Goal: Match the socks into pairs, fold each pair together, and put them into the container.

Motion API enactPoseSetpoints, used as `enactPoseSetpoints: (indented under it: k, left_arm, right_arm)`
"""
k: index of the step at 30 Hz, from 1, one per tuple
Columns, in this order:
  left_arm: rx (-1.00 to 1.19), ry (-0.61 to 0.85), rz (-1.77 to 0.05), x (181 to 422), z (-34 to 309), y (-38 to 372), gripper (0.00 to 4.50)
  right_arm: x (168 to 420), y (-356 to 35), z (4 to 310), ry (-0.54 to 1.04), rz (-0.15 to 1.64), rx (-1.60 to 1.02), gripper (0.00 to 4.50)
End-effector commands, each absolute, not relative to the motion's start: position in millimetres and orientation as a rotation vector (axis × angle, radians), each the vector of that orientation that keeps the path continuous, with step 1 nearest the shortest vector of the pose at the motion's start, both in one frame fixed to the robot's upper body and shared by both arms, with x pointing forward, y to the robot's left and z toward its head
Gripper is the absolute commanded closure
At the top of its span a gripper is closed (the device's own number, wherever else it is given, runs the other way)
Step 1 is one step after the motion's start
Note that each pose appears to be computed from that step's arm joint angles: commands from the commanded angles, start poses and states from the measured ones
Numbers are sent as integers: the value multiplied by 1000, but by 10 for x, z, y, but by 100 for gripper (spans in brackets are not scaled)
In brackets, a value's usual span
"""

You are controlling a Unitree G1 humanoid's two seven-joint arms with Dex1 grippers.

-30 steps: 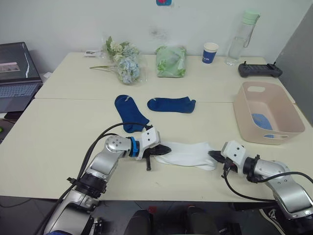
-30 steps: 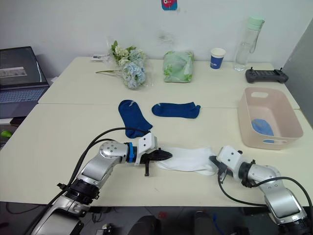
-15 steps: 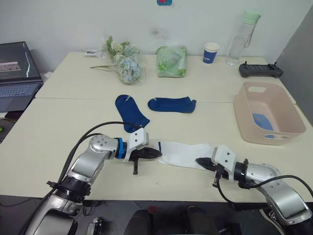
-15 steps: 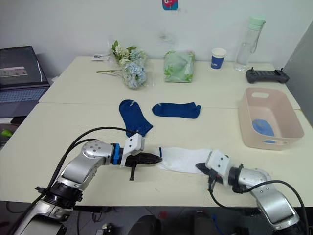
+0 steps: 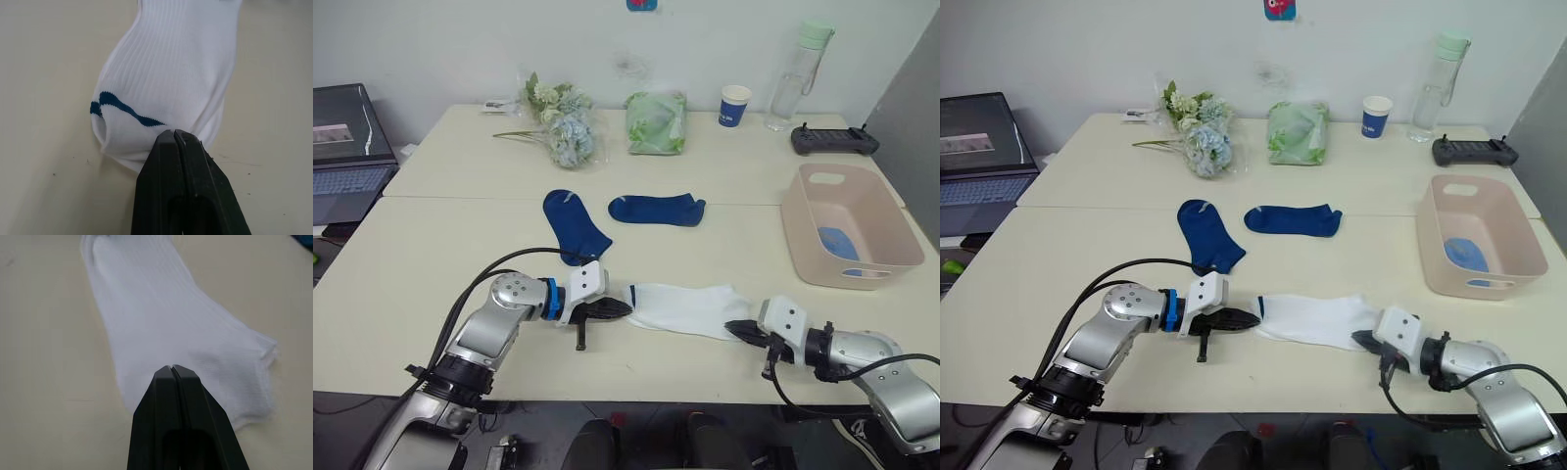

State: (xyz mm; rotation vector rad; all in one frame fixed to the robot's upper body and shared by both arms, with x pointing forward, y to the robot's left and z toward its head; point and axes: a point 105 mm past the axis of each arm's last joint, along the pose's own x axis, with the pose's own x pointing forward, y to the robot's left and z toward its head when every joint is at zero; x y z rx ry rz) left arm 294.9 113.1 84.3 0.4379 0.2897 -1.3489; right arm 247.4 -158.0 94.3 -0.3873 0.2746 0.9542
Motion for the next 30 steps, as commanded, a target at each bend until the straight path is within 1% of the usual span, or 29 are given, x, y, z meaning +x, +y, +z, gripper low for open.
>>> enactPoseSetpoints:
  k: [1,2,6,8,13,14,18,21,24,25,30]
  left_arm:
    - [415,195,-1364,2895,1092,1087,450]
    - [411,186,-1368,2874,1120,1081,450]
    - [416,179,-1361,2833,1158,1098,450]
    - [405,168,-1358,2809,1188,1098,450]
    - [400,157,-1344,2780,1176,1041,450]
    - [398,156,-1344,2776,1174,1032,450]
    - [395,152,-1335,2778,1183,1024,450]
    - [396,151,-1327,2783,1181,1036,450]
    - [395,151,-1324,2785,1171,1036,450]
    - [395,150,-1323,2787,1168,1032,450]
    - [393,146,-1316,2805,1166,1032,450]
  right_arm:
    - [2496,-1593,1231,223,915,-292,413]
    - [2514,-1631,1250,230,888,-260,394]
    - [2568,-1771,1181,291,800,-224,258]
    - [2651,-1835,1134,303,734,-217,187]
    - [2687,-1793,937,377,719,-163,8]
    - [2685,-1789,912,391,719,-158,4]
    - [2605,-1785,812,486,755,-123,4]
    - [2643,-1827,836,509,711,0,4]
    - [2660,-1810,895,525,699,141,65]
    - [2659,-1798,901,528,699,161,95]
    - [2651,-1764,894,545,699,193,276]
